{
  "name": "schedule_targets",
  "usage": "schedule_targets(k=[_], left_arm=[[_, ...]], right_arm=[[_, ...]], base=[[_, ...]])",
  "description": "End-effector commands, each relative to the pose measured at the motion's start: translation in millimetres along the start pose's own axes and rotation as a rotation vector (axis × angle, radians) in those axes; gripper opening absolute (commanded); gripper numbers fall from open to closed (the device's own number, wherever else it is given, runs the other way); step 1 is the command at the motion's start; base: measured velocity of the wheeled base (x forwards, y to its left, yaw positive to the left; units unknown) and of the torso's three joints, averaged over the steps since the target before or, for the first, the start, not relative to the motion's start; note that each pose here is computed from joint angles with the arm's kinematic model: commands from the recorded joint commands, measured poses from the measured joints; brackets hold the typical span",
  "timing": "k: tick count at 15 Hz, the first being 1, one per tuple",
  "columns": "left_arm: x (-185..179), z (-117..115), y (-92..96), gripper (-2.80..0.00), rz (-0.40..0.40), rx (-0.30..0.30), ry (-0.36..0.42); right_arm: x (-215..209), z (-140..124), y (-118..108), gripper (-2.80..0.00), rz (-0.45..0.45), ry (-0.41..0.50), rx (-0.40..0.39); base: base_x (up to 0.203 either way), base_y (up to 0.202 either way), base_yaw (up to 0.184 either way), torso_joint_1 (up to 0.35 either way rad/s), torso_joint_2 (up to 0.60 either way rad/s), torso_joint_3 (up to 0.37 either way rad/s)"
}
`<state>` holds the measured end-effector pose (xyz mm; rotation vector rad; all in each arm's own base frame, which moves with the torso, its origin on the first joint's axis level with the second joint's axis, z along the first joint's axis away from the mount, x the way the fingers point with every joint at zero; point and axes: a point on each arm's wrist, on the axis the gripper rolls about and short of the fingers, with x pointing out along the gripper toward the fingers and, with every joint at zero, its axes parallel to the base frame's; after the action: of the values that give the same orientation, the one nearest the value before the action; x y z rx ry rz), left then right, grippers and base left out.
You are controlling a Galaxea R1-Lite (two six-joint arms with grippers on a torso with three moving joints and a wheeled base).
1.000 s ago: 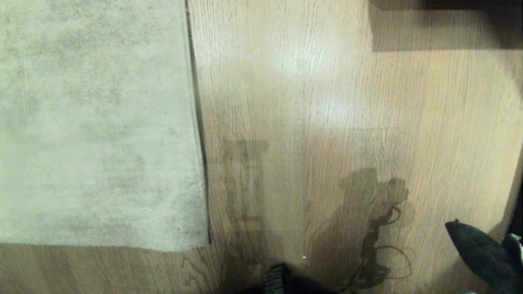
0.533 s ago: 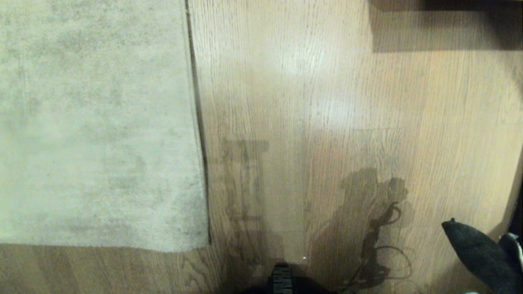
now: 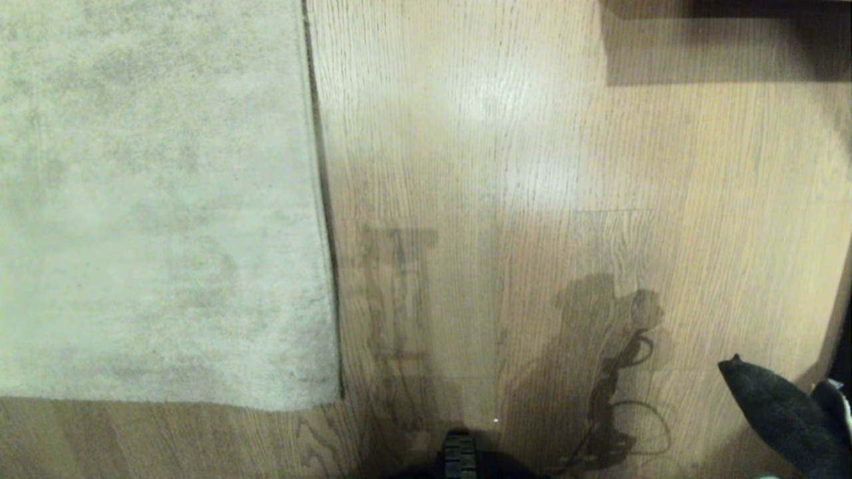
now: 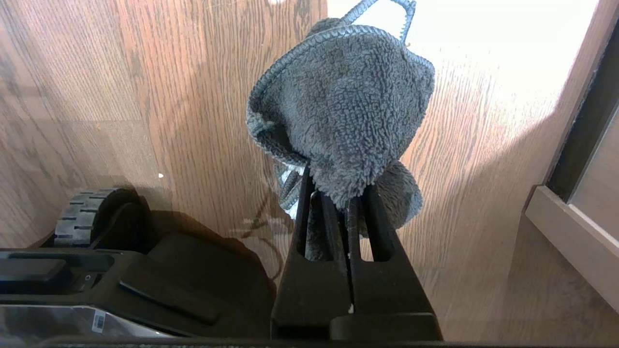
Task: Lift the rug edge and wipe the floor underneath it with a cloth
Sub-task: Put down the rag
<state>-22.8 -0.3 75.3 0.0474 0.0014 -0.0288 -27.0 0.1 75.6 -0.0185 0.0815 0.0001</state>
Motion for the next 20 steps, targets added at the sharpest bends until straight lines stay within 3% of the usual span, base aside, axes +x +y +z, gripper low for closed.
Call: schedule_targets(k=[1,10,15,20], left_arm=[[0,0,0.0,-2.80,0.000,0.000,-0.001],[0,0,0.0,-2.80,0.000,0.000,-0.001],[0,0,0.0,-2.80,0.000,0.000,-0.001],[0,0,0.0,-2.80,0.000,0.000,-0.001]], right_arm=[[0,0,0,-2.80,-0.001,0.001,-0.001],[2,8,0,-2.80,0.006,0.032,-0.012],[26,46,-1,-2.80,0.030,0.148,-0.013],[87,79,0,-2.80,0.036,0.162,-0.014]], base=[[0.000,0.000,0.000,0.000,0.00,0.000],[0.000,0.000,0.000,0.000,0.00,0.000],[0.000,0.000,0.000,0.000,0.00,0.000],[0.000,0.000,0.000,0.000,0.00,0.000]])
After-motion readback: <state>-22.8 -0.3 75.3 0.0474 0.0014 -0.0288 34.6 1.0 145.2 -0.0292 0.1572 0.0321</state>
